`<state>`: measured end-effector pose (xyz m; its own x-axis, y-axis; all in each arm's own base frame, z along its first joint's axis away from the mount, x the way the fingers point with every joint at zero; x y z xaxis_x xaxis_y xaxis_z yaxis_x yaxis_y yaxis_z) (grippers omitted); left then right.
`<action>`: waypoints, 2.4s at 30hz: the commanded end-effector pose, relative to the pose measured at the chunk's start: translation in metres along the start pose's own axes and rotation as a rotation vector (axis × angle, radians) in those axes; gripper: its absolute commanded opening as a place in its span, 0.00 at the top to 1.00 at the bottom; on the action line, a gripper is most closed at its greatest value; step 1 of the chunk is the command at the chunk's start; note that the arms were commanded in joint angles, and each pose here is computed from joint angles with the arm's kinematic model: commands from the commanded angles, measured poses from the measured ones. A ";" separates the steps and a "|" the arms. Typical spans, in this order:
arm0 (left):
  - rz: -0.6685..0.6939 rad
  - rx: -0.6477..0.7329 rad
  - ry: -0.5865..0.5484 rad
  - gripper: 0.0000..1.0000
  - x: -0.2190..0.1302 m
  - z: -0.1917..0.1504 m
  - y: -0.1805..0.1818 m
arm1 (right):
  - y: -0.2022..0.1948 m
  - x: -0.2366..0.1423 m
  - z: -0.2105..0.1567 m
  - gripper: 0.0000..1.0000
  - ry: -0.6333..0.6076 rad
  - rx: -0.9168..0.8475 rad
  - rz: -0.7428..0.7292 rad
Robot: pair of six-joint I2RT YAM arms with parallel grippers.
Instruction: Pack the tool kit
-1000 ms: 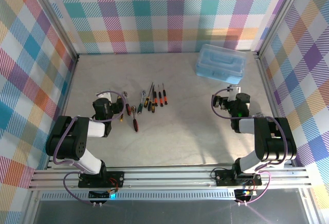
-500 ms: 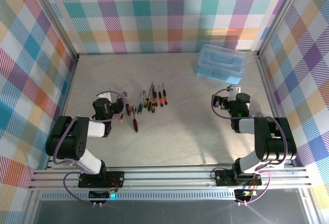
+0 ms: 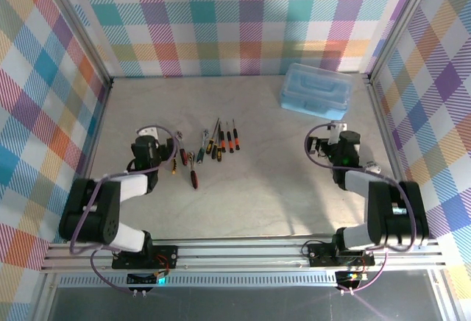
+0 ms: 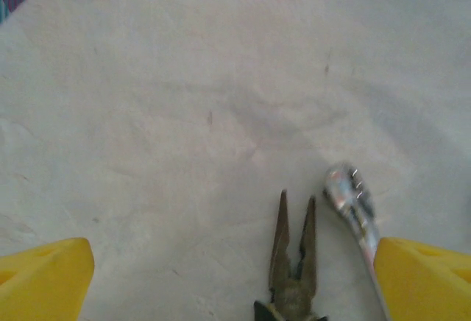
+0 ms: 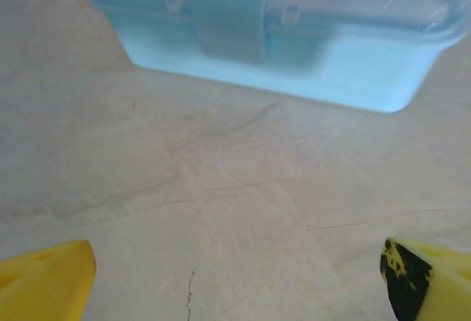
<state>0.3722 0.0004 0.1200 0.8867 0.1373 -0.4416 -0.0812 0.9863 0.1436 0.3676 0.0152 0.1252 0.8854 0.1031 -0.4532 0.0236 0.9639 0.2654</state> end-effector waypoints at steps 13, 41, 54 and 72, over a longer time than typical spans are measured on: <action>-0.065 0.021 0.355 0.00 -0.052 0.075 -0.028 | -0.044 0.045 0.168 0.01 0.078 0.181 -0.216; -0.200 0.061 0.388 0.00 -0.067 0.048 -0.078 | -0.028 0.093 0.061 0.02 0.416 0.279 -0.110; -0.402 0.171 0.391 0.00 -0.035 0.061 -0.193 | 0.044 0.020 0.062 0.01 0.410 0.298 0.001; -0.531 0.196 0.377 0.00 0.029 0.068 -0.326 | 0.053 0.120 0.150 0.01 0.275 0.009 0.117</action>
<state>0.4478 -0.3088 0.1156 0.5525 -0.2753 -0.7867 0.4415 0.8973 -0.0040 0.5326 0.0337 0.2200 0.7469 0.2063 -0.6322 0.0151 0.9452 0.3262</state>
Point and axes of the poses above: each hand's point on the last joint's axis, 136 mm out from that joint toward the fingers, its own x axis out along the fingers, its own y axis along the line the jaws close on, z = x × y, the point moved 2 cm from there along -x, back along the fingers, and after that the axes turned 11 degrees about x, right-handed, at the moved point
